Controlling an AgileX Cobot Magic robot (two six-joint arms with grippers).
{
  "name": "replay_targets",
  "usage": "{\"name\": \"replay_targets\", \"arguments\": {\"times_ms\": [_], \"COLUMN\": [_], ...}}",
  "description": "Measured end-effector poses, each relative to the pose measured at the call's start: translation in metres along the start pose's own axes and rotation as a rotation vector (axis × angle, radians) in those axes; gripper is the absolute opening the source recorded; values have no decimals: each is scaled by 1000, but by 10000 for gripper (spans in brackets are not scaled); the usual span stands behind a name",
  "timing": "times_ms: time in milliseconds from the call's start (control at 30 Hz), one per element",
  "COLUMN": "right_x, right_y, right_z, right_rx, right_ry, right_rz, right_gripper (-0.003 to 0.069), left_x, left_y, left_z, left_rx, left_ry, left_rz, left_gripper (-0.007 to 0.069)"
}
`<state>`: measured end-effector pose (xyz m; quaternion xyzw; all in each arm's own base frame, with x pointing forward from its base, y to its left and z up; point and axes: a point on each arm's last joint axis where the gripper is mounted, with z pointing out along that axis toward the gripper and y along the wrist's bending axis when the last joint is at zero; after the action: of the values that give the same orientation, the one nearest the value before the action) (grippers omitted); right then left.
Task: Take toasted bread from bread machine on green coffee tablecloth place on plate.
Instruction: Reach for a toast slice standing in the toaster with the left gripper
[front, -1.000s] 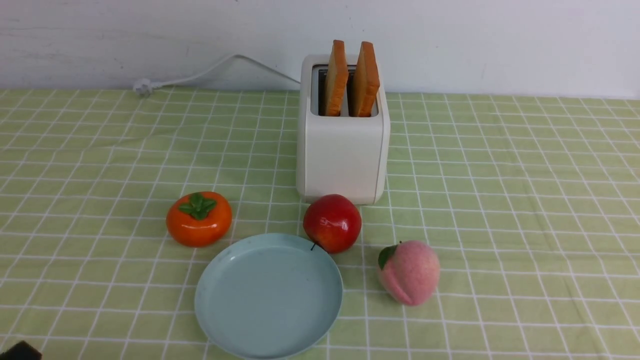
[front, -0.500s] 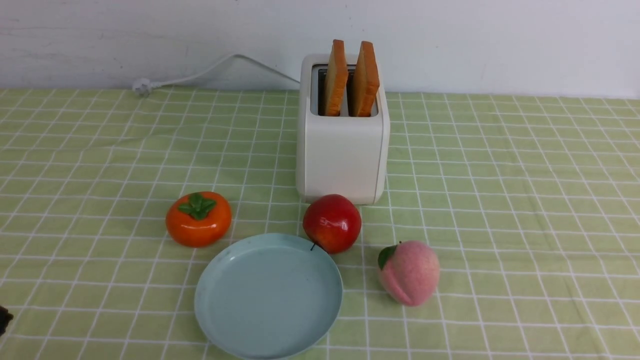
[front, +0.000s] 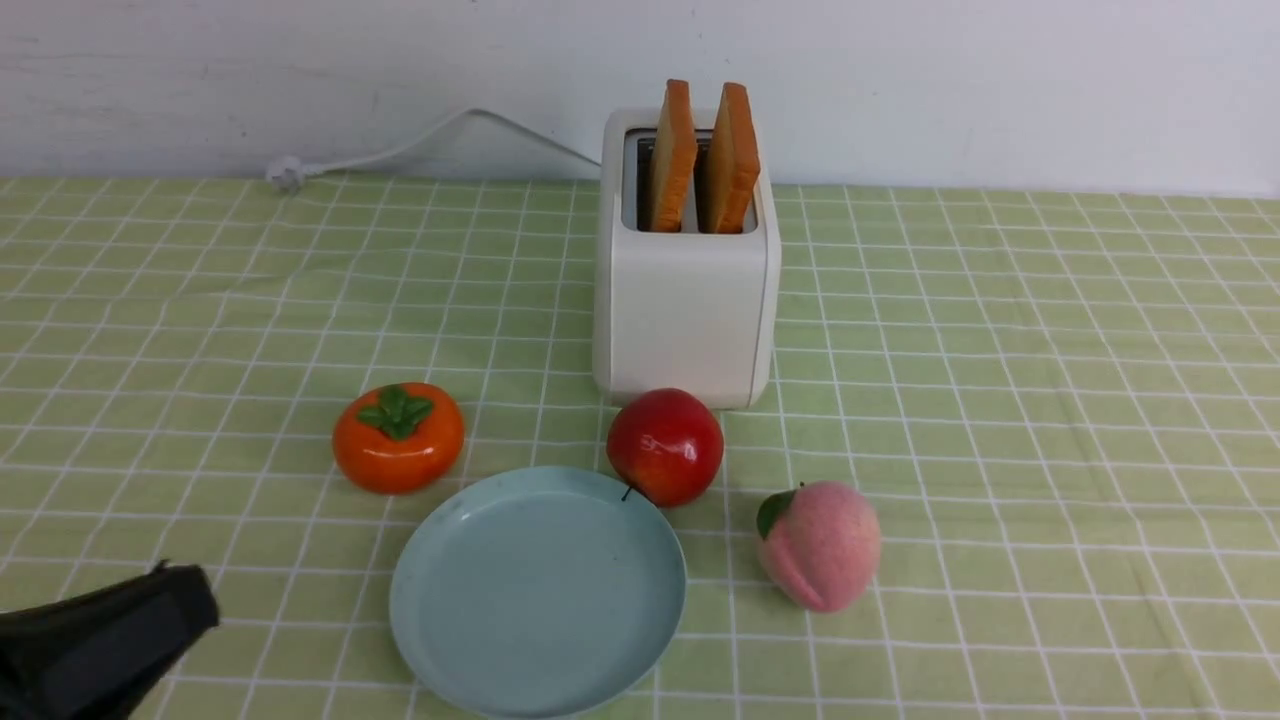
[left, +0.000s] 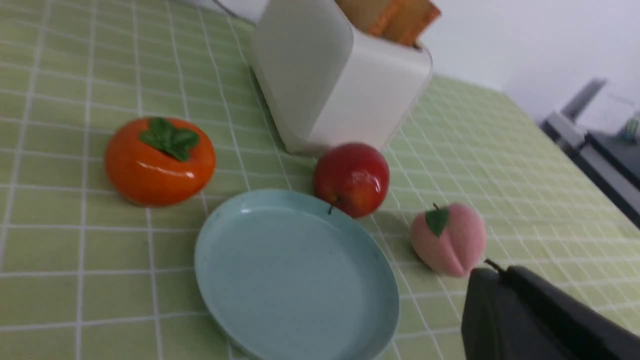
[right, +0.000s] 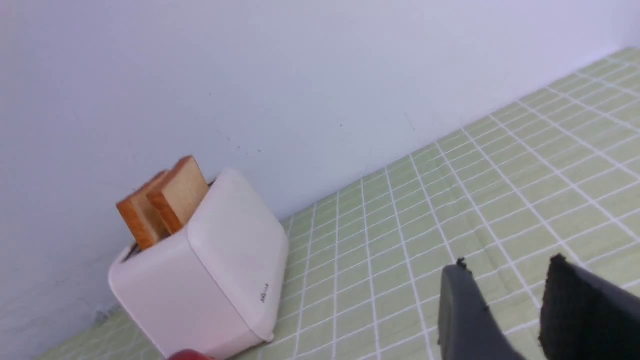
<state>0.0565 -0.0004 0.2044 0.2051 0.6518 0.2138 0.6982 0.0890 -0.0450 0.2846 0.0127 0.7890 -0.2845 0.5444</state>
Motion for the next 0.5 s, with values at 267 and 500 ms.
{"name": "replay_targets", "arguments": {"times_ms": [267, 500], "right_x": [-24, -79], "right_y": [33, 94], "right_z": [4, 23], "right_rx": [-21, -184], "right_ry": [303, 621], "right_rz": [-88, -433], "right_gripper": [116, 39], "left_x": [-48, -72], "left_y": [-11, -59], "left_z": [61, 139], "left_rx": [-29, 55], "left_ry": [7, -21], "left_rz": [128, 363], "left_gripper": [-13, -13]}}
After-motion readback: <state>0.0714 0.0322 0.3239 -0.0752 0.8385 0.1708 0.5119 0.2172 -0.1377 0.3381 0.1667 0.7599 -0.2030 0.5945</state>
